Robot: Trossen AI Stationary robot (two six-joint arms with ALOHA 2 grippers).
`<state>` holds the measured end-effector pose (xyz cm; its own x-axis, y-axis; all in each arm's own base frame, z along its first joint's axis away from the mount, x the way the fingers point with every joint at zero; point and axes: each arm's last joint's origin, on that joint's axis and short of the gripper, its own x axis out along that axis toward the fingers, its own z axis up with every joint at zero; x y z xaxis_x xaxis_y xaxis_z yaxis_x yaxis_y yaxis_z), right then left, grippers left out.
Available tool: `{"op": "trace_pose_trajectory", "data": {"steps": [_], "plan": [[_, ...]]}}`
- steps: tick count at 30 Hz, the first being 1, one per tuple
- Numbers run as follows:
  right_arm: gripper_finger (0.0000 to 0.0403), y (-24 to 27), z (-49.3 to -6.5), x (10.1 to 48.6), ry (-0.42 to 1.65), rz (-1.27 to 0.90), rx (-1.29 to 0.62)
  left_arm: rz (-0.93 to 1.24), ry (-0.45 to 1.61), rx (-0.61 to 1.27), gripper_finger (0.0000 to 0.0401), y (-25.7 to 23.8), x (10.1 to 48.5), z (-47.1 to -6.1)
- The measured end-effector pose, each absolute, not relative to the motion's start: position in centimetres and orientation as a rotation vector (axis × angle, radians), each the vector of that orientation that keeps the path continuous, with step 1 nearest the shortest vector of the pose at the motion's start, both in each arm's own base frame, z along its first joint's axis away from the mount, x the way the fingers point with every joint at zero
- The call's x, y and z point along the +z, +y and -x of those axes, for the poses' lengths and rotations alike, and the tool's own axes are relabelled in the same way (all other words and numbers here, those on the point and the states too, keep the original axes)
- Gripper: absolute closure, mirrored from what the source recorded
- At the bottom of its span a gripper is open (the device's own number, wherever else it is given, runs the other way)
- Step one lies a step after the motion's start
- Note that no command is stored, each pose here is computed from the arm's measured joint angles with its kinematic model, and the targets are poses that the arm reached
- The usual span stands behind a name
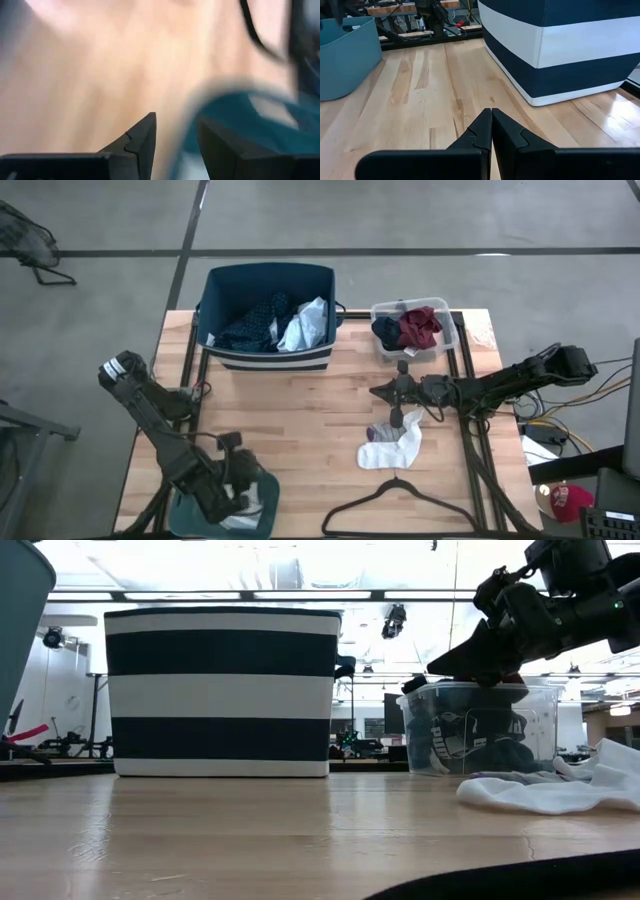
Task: Pick & Place Cloths
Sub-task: Put the white sock into the blue bin
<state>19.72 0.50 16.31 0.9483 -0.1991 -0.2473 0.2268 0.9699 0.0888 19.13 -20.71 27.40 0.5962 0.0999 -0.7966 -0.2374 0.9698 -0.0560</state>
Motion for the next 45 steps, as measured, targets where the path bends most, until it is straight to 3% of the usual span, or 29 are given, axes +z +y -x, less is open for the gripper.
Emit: {"op": "trace_pose_trajectory", "data": {"steps": [3, 8, 17, 29, 36, 40, 45], "plan": [[0.0394, 0.5, -19.7, 16.3, 0.242, -0.116, -0.217, 0.008, 0.733, 0.273, 0.0259, -20.4, 27.0, -19.5], [0.0394, 0.5, -19.7, 16.2, 0.245, -0.115, -0.217, -0.066, 0.687, 0.247, 0.0263, -19.1, 25.4, -21.3], [0.0394, 0.5, -19.4, 15.8, 0.257, -0.122, -0.22, -0.114, 0.631, -0.045, 0.0292, -16.5, 22.5, -24.1], [0.0394, 0.5, -19.3, 15.6, 0.261, -0.129, -0.218, 0.016, 0.378, -0.059, 0.0318, -11.0, 20.8, -20.9], [0.0394, 0.8, -19.5, 15.8, 0.266, -0.268, -0.14, 0.059, 0.241, -0.078, 0.0318, -9.1, 20.1, -17.6], [0.0394, 1.6, -20.5, 17.1, 0.356, -0.285, -0.023, 0.0, 0.054, -0.058, 0.0318, -8.3, 21.1, -17.0], [0.0379, 3.0, -21.5, 19.6, 0.671, -0.313, -0.116, -0.054, -0.096, -0.044, 0.0318, -7.8, 23.3, -17.1]]}}
